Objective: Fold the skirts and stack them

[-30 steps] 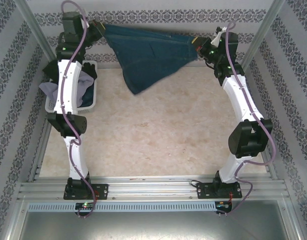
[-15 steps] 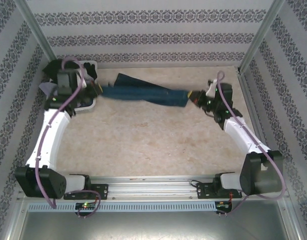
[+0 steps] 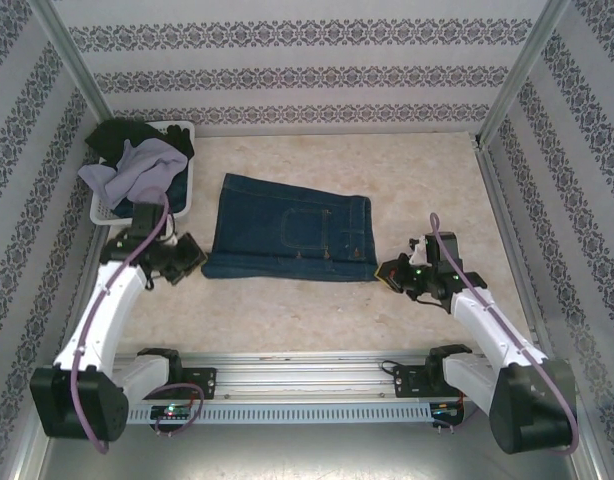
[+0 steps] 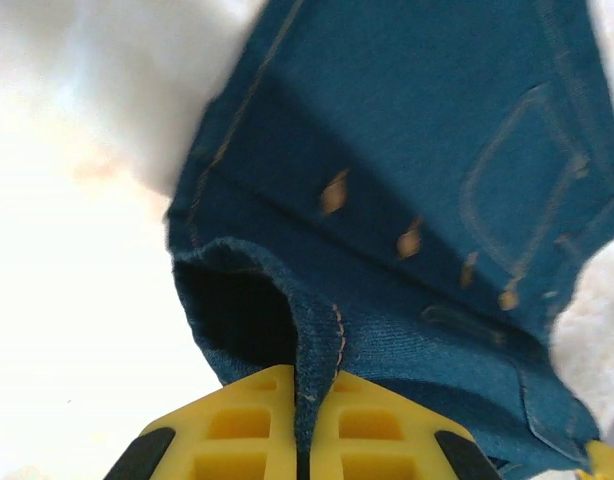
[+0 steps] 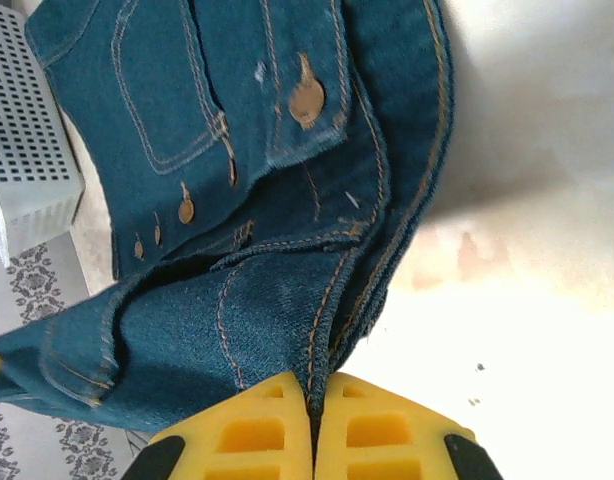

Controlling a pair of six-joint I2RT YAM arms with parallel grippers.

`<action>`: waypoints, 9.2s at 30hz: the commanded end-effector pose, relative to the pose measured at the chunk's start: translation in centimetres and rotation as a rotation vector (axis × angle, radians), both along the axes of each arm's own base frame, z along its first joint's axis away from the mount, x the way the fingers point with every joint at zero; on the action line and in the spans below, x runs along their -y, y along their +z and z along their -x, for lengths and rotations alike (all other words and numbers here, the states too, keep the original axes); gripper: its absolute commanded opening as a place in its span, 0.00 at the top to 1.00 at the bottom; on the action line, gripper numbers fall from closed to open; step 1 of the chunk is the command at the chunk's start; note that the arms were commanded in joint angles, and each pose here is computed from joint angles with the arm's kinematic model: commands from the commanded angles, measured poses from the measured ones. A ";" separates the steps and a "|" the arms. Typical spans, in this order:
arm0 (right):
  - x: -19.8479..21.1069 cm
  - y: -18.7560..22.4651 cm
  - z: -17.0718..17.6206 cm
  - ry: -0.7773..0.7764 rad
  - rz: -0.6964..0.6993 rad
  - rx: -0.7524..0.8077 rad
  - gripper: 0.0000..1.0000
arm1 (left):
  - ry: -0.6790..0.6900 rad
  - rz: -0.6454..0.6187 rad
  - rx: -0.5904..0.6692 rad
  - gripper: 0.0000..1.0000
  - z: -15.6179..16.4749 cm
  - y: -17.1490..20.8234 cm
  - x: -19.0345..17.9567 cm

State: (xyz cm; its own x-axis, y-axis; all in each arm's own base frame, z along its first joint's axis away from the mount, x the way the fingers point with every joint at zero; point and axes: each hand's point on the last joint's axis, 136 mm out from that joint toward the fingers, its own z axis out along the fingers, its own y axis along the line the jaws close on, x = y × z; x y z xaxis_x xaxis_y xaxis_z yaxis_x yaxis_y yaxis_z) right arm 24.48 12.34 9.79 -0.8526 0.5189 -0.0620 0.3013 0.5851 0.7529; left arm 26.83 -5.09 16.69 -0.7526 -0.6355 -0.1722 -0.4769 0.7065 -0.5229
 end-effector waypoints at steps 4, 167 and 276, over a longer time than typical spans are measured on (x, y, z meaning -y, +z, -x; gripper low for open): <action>2.9 2.6 -10.6 -0.111 0.172 0.071 1.00 | 0.032 -0.201 0.138 1.00 -9.8 4.4 -4.1; -1.8 5.8 -14.5 0.296 0.419 0.084 1.00 | -0.771 -0.424 -0.098 0.50 -25.6 -14.6 9.9; -14.5 -2.9 -14.3 -0.117 0.049 0.075 0.02 | -0.735 -0.349 -0.078 0.57 -19.1 -11.2 13.2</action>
State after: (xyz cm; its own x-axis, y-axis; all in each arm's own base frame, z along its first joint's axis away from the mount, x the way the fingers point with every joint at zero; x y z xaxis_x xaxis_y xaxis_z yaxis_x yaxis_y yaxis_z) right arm 40.24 27.10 5.87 -0.9030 0.4076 -0.1359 0.1987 0.6765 0.7091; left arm 45.25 -17.74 4.12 -0.9825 -0.0416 -0.1818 0.0041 0.9698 -0.2438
